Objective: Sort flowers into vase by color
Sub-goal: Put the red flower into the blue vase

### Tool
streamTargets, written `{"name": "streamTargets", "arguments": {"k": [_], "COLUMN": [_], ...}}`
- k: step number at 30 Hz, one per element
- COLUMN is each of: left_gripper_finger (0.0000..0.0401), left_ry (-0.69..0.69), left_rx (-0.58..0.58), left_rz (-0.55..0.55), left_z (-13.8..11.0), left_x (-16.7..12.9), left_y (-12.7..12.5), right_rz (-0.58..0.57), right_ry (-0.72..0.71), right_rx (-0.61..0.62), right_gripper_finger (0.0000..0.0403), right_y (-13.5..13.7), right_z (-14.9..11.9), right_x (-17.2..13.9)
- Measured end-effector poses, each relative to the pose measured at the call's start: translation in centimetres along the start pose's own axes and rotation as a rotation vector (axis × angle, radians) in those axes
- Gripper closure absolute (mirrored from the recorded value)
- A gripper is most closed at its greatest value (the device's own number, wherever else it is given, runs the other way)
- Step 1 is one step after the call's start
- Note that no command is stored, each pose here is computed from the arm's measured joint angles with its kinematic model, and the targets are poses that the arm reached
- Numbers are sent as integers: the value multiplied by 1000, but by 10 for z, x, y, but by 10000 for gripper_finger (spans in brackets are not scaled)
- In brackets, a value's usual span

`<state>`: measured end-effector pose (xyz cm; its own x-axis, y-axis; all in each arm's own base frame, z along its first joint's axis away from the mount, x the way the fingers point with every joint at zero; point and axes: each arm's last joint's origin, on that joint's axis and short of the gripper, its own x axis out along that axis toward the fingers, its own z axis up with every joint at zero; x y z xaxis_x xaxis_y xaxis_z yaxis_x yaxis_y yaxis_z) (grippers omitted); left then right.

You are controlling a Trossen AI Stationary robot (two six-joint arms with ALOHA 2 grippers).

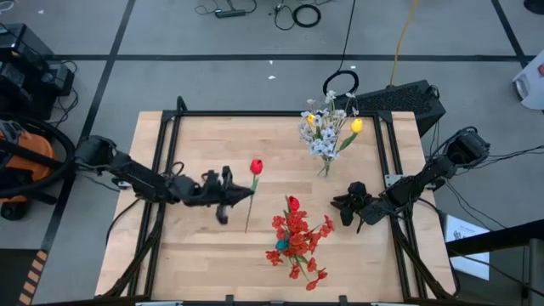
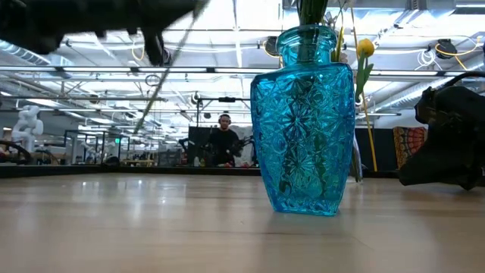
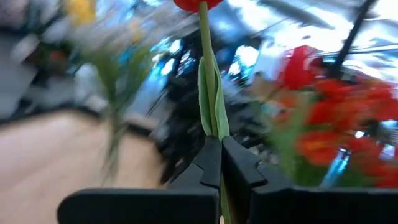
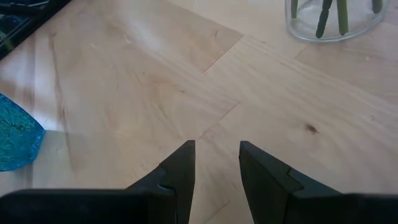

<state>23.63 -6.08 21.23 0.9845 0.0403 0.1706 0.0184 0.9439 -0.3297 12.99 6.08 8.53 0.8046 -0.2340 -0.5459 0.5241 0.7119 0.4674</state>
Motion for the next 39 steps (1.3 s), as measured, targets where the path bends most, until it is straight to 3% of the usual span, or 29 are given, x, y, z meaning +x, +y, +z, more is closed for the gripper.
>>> {"name": "streamTargets", "arguments": {"k": [7,16,24,39], "left_gripper_finger": [396,396,396,396], "left_ry": [-168,-262,-300,-253], "left_rx": [207,350,304,264], "left_rz": [-98,-106,-147,-161], "left_z": [19,21,25,21], "left_x": [14,72,99,98], "left_y": [-40,-66,-80,-87], "right_rz": [-2,-3,-2,-1], "right_ry": [-4,-9,-6,-4], "right_rx": [-2,-4,-5,-11], "right_gripper_finger": [287,287,287,287], "right_y": [0,0,0,0], "right_z": [0,0,0,0], "right_x": [0,0,0,0]}}
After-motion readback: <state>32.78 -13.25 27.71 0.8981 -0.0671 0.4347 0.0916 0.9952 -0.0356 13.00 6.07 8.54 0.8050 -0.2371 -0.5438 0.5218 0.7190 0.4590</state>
